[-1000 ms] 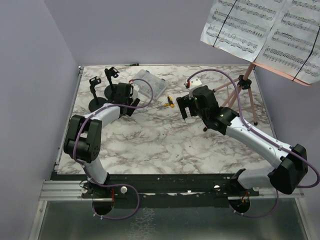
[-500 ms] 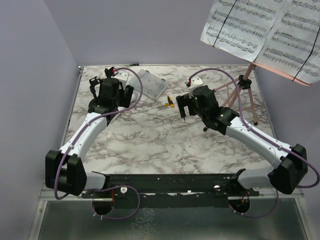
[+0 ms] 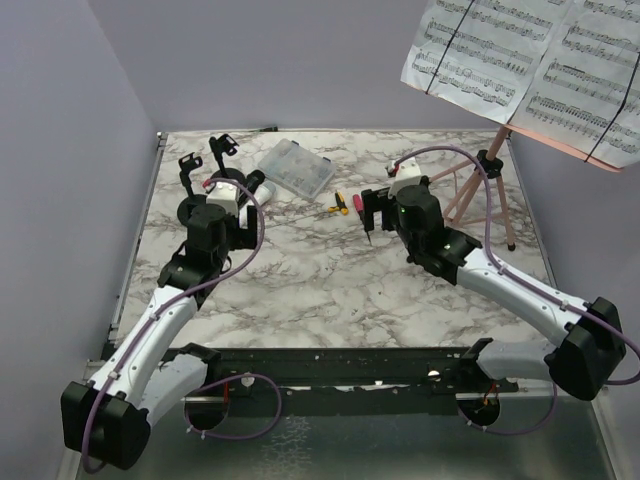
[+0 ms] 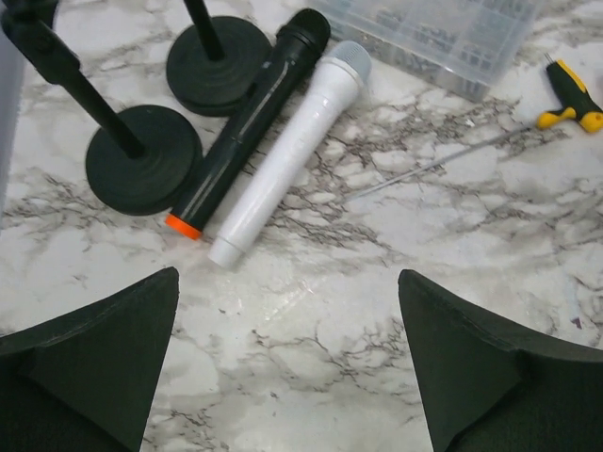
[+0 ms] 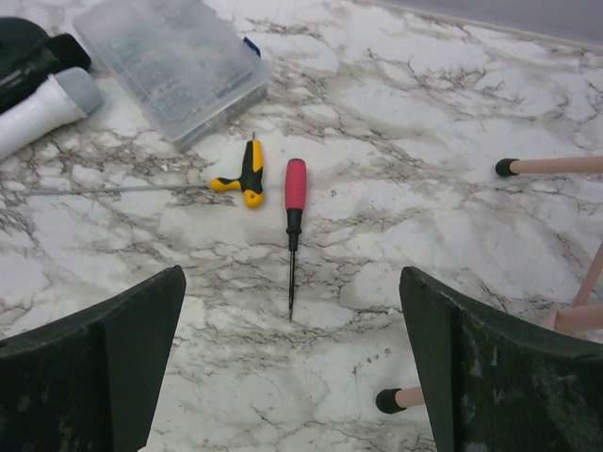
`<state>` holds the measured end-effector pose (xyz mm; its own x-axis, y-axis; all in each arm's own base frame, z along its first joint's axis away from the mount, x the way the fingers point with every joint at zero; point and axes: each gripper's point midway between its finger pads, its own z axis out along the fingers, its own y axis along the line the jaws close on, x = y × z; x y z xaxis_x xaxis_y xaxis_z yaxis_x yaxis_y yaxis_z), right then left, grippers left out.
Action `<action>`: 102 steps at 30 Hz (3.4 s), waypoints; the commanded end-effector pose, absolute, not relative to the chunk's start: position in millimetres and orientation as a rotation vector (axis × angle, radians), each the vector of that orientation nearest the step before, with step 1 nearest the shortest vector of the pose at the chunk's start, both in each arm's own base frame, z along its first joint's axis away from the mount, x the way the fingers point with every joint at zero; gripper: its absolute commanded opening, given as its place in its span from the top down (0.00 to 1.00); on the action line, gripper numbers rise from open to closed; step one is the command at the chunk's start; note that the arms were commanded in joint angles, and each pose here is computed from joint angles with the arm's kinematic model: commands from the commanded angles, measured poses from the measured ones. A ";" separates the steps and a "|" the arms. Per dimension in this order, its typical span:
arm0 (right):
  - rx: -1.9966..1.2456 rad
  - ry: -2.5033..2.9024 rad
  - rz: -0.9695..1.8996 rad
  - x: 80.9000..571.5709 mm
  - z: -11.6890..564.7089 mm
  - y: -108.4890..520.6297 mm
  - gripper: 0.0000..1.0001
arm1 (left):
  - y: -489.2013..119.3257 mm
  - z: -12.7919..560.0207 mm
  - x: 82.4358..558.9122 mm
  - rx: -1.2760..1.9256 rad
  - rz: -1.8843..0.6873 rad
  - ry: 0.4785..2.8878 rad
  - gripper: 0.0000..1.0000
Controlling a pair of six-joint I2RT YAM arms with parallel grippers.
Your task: Pack up the instrument practice props
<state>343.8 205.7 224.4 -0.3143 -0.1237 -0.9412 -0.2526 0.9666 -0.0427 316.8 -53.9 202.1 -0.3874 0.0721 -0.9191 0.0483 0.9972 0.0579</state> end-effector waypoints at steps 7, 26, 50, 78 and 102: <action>-0.223 1.696 0.213 338.9 283.9 200.5 0.00 | -91.7 178.6 296.5 0.162 -0.059 1.968 0.01; 0.139 1.379 -0.306 362.2 298.1 63.9 0.09 | -98.5 170.4 296.4 0.191 -0.028 1.983 0.01; 0.290 1.072 -0.571 395.0 362.6 -31.5 0.20 | -102.5 148.1 302.9 0.227 0.002 2.049 0.01; 0.026 1.230 -0.227 436.6 324.8 25.1 1.00 | -103.7 140.3 305.2 0.247 0.015 2.068 0.01; -0.147 1.255 0.071 446.2 332.9 88.9 1.00 | -101.3 146.9 304.8 0.240 0.021 2.048 0.01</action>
<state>443.7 70.2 336.3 0.3293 -0.0442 -0.9432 -0.0555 0.9963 -0.0661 303.9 -103.4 140.0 -0.4750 0.1839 -0.8606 0.1747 0.9782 0.1127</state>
